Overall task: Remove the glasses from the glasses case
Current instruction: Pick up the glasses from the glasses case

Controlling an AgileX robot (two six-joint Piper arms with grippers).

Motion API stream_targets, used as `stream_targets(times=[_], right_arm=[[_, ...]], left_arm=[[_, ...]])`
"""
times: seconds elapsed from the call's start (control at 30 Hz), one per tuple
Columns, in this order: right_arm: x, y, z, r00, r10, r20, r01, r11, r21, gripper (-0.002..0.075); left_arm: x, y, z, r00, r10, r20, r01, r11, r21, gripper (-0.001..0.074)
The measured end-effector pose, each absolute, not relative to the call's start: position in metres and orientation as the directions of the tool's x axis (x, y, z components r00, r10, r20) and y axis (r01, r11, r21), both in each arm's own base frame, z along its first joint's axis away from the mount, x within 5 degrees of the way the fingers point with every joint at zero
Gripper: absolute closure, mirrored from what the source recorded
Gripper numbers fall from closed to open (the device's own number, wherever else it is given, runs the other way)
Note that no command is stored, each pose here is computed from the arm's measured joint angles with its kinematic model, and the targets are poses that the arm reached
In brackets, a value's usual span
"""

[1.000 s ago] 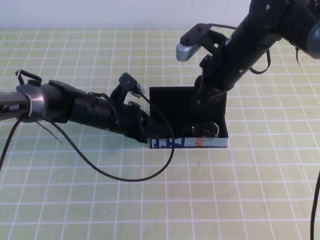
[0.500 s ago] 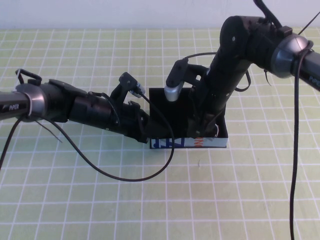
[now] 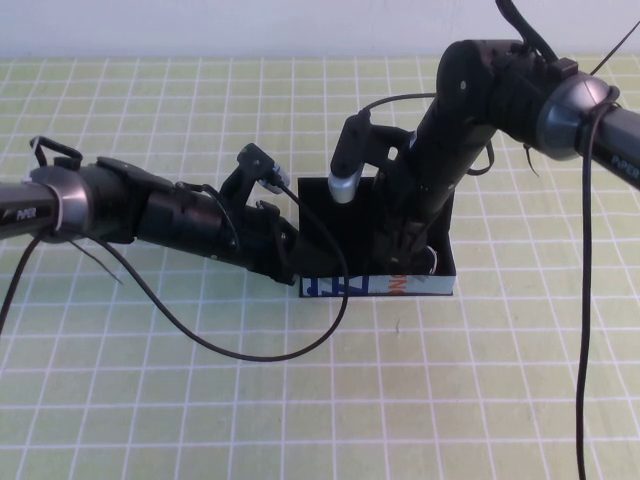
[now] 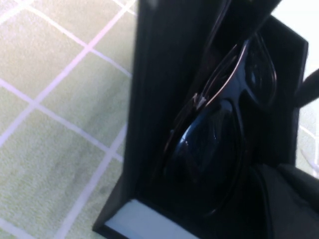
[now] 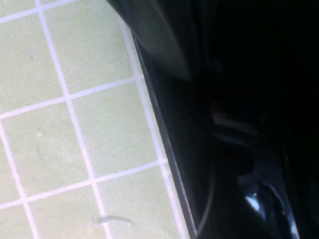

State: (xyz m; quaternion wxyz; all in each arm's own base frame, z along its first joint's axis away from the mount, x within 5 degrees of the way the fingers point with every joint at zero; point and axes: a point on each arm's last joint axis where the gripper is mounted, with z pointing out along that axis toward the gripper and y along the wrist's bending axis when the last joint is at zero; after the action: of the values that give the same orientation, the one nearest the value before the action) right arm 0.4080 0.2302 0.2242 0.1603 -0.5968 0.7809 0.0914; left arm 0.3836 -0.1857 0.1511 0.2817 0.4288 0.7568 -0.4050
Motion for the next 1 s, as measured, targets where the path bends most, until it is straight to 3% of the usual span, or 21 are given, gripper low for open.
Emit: stream_targets(times=[0.33, 1.0], right_arm=[[0.411, 0.231, 0.215, -0.238, -0.905, -0.353, -0.962, 0.269, -0.041, 0.0407], [0.416, 0.233, 0.207, -0.186, -0.915, -0.357, -0.969, 0.232, -0.088, 0.0407]], left_arm=[[0.397, -0.188, 0.184, -0.415, 0.37, -0.831, 0.892, 0.344, -0.292, 0.0739], [0.404, -0.187, 0.186, -0.396, 0.341, -0.852, 0.884, 0.393, -0.254, 0.0739]])
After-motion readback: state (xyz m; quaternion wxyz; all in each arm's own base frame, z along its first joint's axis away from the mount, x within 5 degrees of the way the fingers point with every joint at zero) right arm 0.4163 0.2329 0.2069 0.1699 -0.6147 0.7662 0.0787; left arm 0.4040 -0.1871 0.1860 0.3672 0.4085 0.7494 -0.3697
